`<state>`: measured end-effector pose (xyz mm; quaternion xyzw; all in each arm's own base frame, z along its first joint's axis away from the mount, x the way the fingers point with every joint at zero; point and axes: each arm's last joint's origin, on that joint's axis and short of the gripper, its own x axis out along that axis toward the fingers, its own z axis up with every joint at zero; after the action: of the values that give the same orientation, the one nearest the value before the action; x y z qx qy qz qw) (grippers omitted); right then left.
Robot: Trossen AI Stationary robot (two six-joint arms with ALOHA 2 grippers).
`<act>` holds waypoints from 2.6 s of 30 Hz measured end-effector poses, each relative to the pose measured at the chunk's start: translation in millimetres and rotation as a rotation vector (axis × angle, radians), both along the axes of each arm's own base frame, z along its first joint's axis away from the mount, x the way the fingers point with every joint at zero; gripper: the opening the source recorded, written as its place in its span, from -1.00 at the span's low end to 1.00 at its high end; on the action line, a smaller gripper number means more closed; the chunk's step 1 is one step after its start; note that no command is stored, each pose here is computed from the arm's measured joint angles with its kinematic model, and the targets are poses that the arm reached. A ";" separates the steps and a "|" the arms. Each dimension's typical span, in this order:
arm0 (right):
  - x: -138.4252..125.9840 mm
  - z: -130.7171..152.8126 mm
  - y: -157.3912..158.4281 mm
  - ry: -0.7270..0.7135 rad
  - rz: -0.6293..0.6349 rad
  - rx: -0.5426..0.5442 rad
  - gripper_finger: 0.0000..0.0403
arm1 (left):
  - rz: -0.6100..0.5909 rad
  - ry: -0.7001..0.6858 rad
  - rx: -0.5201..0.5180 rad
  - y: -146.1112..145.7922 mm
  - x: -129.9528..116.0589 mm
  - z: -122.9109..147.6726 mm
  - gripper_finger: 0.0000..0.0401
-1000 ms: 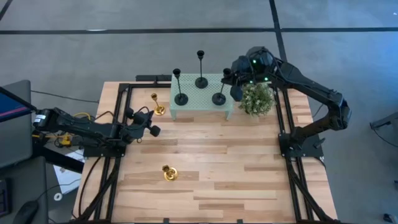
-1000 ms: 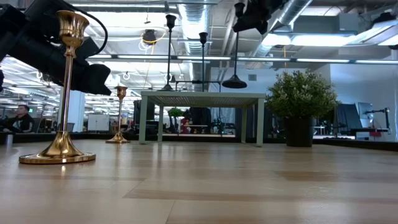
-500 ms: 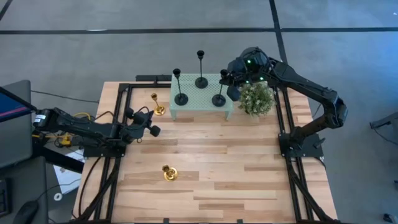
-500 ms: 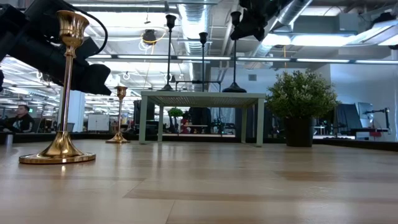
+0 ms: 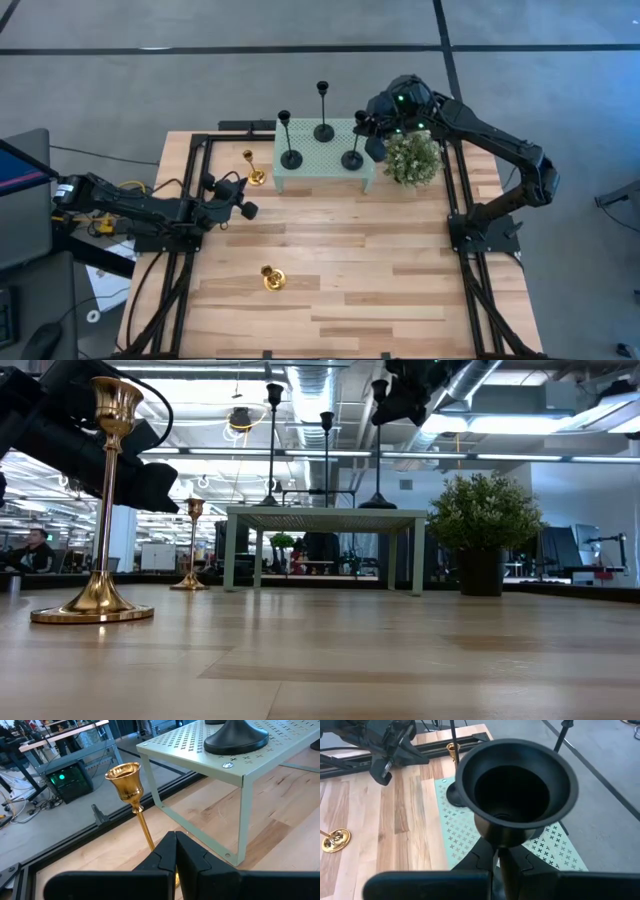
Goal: Pick & Place candle stick holders
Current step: Put the black candle holder on the shelf, then put the top gold candle holder on the shelf
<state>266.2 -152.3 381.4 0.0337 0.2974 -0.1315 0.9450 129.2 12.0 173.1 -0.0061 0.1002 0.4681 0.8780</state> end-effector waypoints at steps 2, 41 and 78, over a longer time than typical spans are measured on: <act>-0.5 0.0 -0.8 0.001 -0.005 -0.001 -1.00 | 0.000 0.000 0.000 0.0 0.0 0.0 -0.98; 0.2 1.2 -1.9 -0.019 -0.016 0.005 -0.73 | 0.000 0.000 0.000 0.0 0.0 0.0 -0.98; -12.3 -6.3 2.9 0.119 -0.066 0.042 0.02 | -0.001 0.006 0.004 0.0 0.0 0.0 -0.98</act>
<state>253.9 -149.4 375.2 0.0555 0.3546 -0.1582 0.9199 129.2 11.9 173.1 -0.0028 0.1019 0.4677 0.8780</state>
